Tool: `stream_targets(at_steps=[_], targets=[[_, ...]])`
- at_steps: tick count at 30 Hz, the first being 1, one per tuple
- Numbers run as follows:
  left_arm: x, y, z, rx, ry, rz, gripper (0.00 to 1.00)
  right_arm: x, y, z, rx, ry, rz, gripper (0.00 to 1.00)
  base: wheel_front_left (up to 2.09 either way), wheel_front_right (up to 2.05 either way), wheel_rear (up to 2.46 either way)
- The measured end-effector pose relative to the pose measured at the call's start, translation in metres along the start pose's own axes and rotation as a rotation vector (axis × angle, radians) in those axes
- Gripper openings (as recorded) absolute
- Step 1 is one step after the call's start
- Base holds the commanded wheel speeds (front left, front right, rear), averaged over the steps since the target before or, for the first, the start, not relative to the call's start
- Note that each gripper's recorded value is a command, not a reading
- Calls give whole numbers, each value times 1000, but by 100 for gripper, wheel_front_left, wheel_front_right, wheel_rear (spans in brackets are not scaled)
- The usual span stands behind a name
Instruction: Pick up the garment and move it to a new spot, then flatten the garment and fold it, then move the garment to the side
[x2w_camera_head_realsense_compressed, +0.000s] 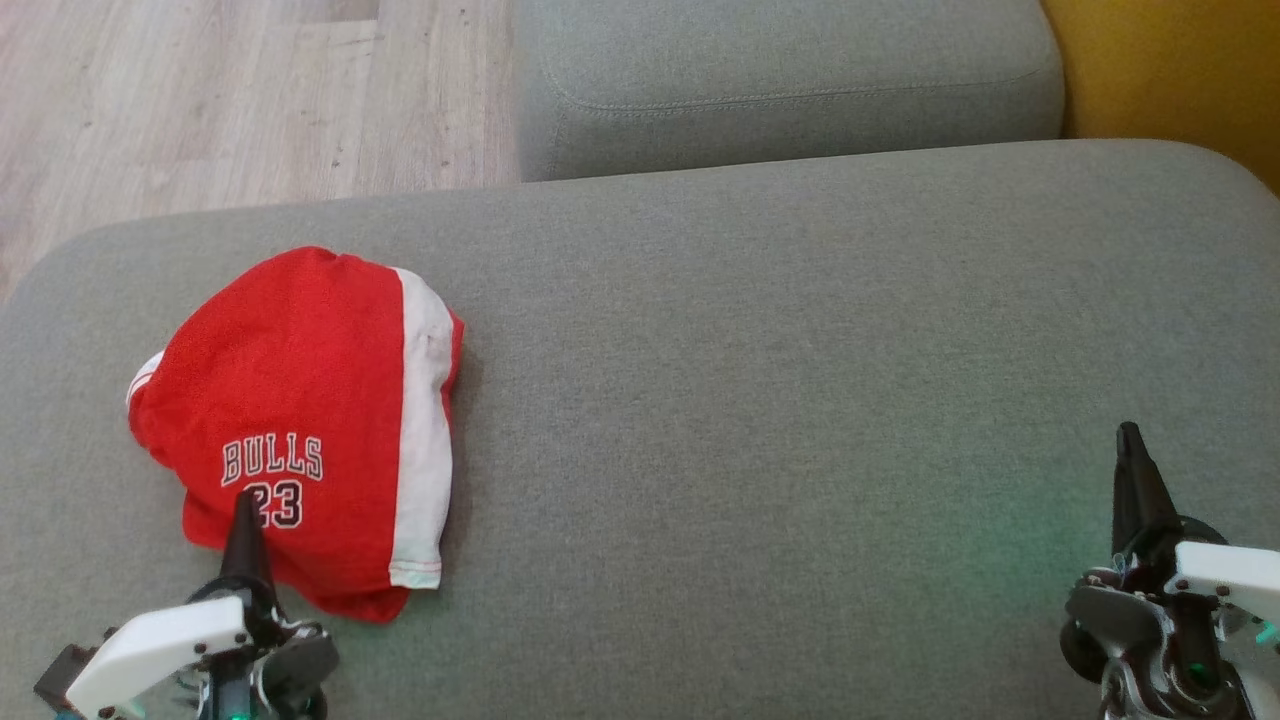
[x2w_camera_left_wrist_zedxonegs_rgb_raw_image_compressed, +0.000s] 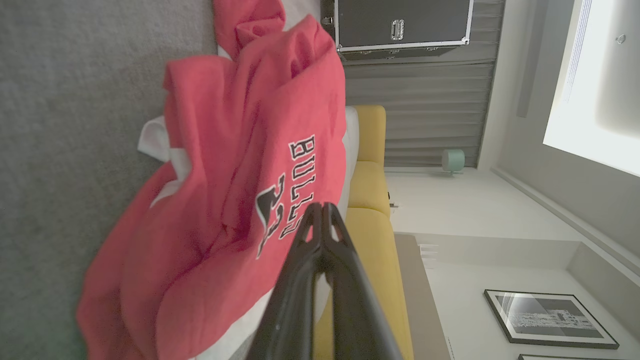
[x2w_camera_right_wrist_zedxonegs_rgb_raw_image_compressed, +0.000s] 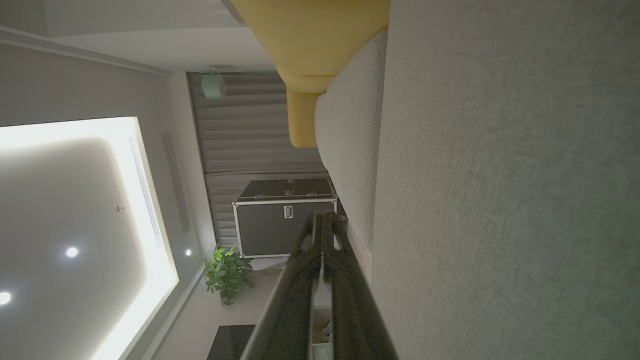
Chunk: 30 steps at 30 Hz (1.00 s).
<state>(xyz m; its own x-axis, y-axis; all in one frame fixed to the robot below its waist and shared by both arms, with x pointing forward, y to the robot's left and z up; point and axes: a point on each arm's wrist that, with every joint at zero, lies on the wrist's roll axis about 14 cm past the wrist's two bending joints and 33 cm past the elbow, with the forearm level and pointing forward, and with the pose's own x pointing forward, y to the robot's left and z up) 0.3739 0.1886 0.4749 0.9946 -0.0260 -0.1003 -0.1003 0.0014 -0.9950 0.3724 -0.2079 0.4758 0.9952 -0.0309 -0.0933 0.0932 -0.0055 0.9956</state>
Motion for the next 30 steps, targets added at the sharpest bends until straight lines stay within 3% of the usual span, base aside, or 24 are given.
stream_targets(at_steps=[2, 3, 10, 19, 30], targets=[[0, 0, 0, 0, 0, 0, 0, 0, 0, 0, 0, 0, 0, 0, 0, 0, 0], [0, 2, 0, 0, 1, 6, 100, 0, -2, 0, 0, 0, -5, 100, 0, 0, 0], [-17, 39, -2, -11, -2, 115, 100, -18, -39, 0, 9, -3, -115, 100, 0, 0, 0], [-17, 32, 1, 3, -25, 93, 100, -17, -34, -4, -32, -5, -101, 100, 0, 0, 0], [-16, 24, 7, 32, -60, 70, 100, -15, -23, -3, -179, -9, -70, 100, 0, 0, 0]])
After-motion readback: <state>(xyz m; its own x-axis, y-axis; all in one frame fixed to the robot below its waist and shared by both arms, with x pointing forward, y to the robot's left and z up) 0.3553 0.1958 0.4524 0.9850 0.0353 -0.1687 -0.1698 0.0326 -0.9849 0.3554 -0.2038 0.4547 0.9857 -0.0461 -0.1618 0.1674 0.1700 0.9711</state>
